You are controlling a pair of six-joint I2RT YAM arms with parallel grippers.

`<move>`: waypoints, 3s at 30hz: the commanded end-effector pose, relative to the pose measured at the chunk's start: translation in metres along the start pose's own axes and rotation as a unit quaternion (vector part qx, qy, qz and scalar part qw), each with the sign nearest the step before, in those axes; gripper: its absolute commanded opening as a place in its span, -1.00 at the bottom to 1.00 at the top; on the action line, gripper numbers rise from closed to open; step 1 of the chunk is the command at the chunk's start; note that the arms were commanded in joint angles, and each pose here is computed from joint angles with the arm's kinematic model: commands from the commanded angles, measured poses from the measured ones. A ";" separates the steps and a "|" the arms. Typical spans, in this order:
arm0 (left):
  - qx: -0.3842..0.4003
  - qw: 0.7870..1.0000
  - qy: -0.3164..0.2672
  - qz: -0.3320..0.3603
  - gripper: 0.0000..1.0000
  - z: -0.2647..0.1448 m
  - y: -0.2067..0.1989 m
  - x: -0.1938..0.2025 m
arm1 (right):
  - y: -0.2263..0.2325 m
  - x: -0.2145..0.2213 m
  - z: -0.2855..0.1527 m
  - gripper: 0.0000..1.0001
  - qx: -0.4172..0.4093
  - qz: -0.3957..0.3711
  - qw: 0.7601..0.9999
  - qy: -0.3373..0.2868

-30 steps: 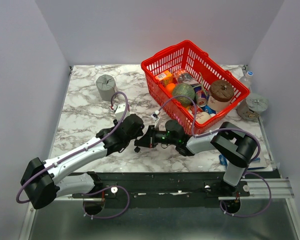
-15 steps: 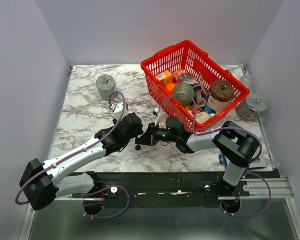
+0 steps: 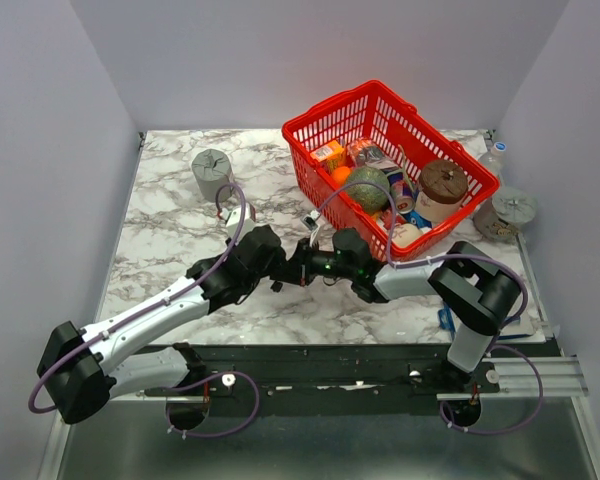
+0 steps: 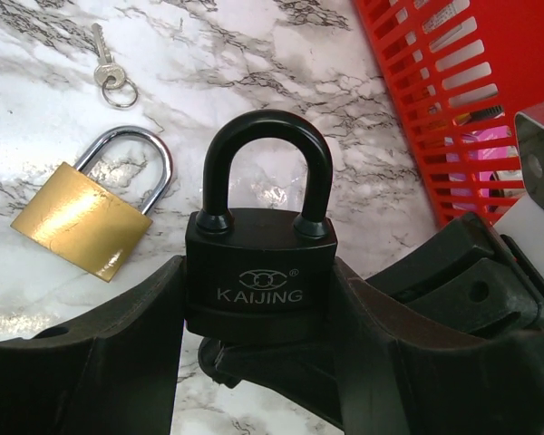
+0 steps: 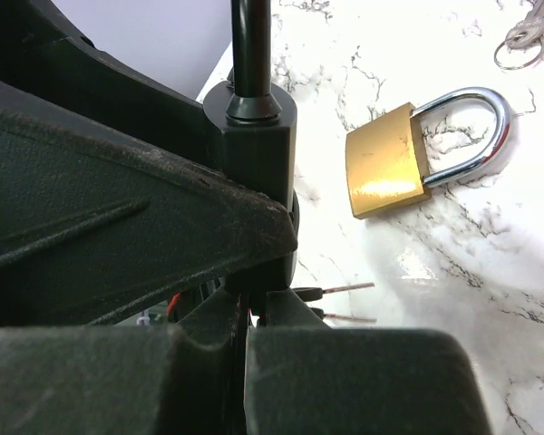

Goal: Unlock with the key

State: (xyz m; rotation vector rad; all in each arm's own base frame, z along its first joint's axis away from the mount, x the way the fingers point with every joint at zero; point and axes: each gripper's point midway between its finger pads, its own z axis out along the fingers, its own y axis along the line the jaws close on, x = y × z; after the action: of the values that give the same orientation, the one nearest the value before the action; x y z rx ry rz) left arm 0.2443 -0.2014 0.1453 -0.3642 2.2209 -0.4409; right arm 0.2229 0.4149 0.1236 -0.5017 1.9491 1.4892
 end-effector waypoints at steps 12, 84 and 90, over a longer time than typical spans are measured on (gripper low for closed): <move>0.101 0.982 0.146 0.058 -1.00 -0.035 -0.024 0.059 | 0.023 -0.141 -0.017 -0.99 0.016 -0.090 0.970 -0.226; 0.322 0.944 -0.005 0.074 0.64 -0.096 -0.083 -0.010 | 0.108 -0.117 -0.069 -0.99 -0.110 -0.163 0.966 -0.167; 0.301 0.951 -0.013 0.065 0.80 -0.087 -0.082 -0.014 | 0.105 -0.116 -0.070 -0.99 -0.108 -0.166 0.965 -0.172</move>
State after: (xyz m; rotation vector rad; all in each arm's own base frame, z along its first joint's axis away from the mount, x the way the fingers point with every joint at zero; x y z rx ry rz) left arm 0.1941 -0.2495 0.2353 0.1232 1.9537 -0.9722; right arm 0.2176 0.3756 0.2380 -0.6039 1.6008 1.4939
